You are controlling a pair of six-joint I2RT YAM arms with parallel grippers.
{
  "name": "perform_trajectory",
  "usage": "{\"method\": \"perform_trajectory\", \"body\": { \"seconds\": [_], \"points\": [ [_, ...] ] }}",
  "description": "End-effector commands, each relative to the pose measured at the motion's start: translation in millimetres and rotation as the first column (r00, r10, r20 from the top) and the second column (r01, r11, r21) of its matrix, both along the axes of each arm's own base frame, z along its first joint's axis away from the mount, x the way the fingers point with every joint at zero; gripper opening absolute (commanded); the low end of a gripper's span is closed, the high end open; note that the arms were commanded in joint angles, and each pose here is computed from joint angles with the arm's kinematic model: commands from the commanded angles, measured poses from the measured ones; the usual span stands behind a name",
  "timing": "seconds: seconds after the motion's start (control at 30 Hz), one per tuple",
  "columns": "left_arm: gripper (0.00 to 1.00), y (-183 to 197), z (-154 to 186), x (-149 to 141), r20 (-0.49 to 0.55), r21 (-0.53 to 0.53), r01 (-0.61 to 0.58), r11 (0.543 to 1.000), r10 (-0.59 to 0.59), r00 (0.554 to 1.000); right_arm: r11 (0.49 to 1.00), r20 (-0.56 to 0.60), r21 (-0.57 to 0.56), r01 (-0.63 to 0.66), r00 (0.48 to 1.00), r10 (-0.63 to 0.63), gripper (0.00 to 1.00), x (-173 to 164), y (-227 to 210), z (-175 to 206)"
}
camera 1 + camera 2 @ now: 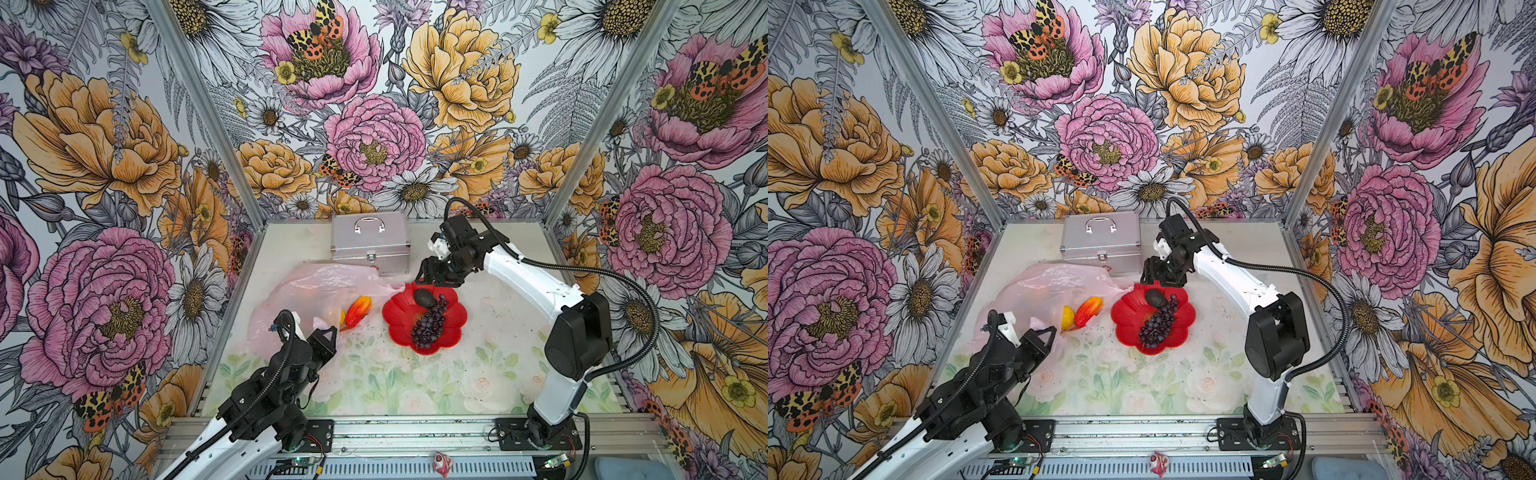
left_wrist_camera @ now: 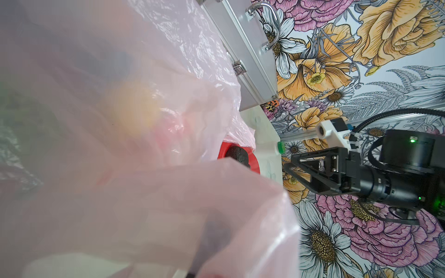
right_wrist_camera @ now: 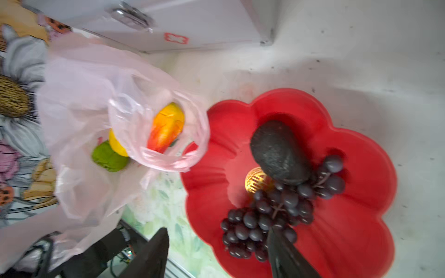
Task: Place the fruits into the plastic bag
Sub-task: Pick up the fruit from the plate.
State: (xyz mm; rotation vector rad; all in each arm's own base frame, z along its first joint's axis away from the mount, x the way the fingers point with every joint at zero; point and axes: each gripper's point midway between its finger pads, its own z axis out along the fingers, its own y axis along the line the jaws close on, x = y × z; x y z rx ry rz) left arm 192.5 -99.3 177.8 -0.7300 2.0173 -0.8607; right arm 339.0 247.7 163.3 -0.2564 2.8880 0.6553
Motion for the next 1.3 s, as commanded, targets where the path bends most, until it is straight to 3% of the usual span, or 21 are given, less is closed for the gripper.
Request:
{"method": "perform_trajectory", "body": {
  "seconds": [0.0, 0.47, 0.9, 1.1, 1.27],
  "points": [
    [0.00, -3.2, -1.1, -0.6, -0.003, -0.019, 0.013, 1.000, -0.013, 1.000, 0.976, -0.007, -0.204, -0.083, 0.997, 0.083, 0.68, -3.5, -27.3, -22.3],
    [0.00, -0.2, 0.0, -1.0, -0.014, 0.000, 0.006, 1.000, -0.006, 1.000, 0.942, -0.041, -0.284, -0.178, 0.984, 0.173, 0.70, 27.0, -5.2, -66.9],
    [0.00, 4.8, -3.2, -3.3, -0.024, -0.004, -0.013, 1.000, 0.013, 1.000, 0.929, -0.111, -0.294, -0.225, 0.973, 0.200, 0.70, 32.0, 11.1, -106.1],
    [0.00, 6.2, -4.9, -2.5, -0.028, 0.000, -0.022, 1.000, 0.022, 0.999, 0.933, -0.113, -0.285, -0.220, 0.974, 0.195, 0.65, 32.7, 17.4, -108.1],
    [0.00, 6.4, -5.8, -2.3, -0.030, -0.004, -0.026, 1.000, 0.026, 0.999, 0.940, -0.102, -0.272, -0.206, 0.977, 0.185, 0.53, 32.7, 18.2, -100.0]
  ]
}}
